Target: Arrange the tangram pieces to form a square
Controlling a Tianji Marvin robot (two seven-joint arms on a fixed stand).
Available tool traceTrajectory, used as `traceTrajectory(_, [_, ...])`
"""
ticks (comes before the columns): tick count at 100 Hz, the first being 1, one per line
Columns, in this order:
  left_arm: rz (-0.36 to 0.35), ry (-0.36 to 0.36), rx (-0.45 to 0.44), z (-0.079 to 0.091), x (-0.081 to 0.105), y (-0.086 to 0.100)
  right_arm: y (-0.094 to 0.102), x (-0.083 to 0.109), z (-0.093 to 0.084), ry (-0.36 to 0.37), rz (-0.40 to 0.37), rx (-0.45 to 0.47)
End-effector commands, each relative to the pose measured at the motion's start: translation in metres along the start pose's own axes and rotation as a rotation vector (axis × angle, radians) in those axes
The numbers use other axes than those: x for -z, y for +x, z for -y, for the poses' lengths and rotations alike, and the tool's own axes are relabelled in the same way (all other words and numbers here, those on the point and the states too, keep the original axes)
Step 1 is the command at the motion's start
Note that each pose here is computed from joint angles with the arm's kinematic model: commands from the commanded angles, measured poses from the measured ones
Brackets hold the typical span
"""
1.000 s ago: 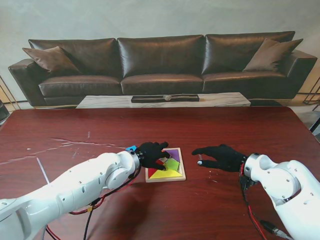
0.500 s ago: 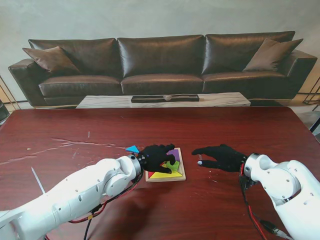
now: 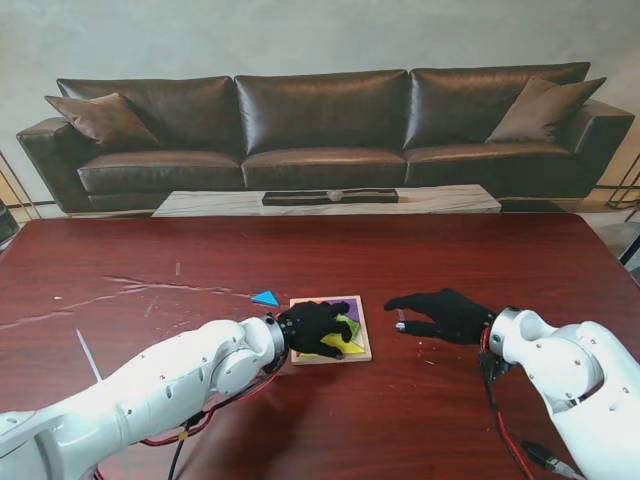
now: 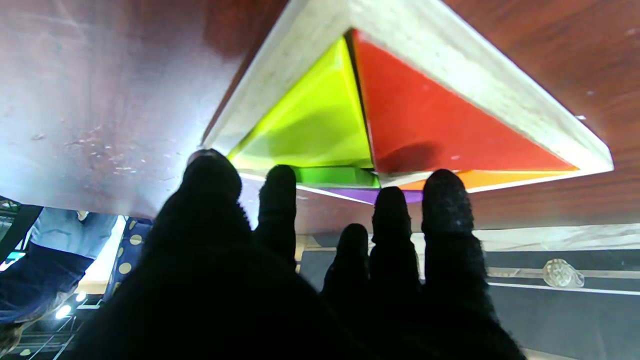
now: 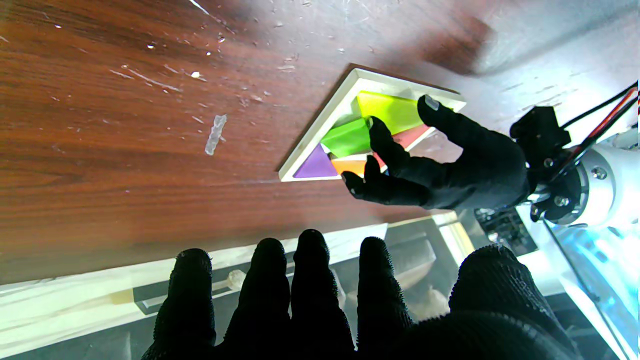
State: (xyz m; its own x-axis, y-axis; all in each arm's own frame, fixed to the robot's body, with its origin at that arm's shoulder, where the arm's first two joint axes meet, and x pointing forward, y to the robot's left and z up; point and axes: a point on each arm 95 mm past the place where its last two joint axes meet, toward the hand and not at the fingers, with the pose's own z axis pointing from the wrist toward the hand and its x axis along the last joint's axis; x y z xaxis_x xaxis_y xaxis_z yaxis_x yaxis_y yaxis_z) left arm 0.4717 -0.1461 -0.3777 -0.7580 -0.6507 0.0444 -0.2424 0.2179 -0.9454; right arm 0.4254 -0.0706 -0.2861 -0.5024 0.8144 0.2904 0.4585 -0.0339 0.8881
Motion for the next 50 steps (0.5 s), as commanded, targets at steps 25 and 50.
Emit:
traceTrajectory(25, [0.024,0.0,-0.002,0.0051,-0.0065,-0.0056,0.0011,-0.0006,0.0023,0.01,-0.001,0.003])
traceTrajectory(50, [0.054,-0.027,-0.017,0.0055,-0.0075,-0.0112,0.0015,-0.0008,0.002,0.011,-0.003,0.003])
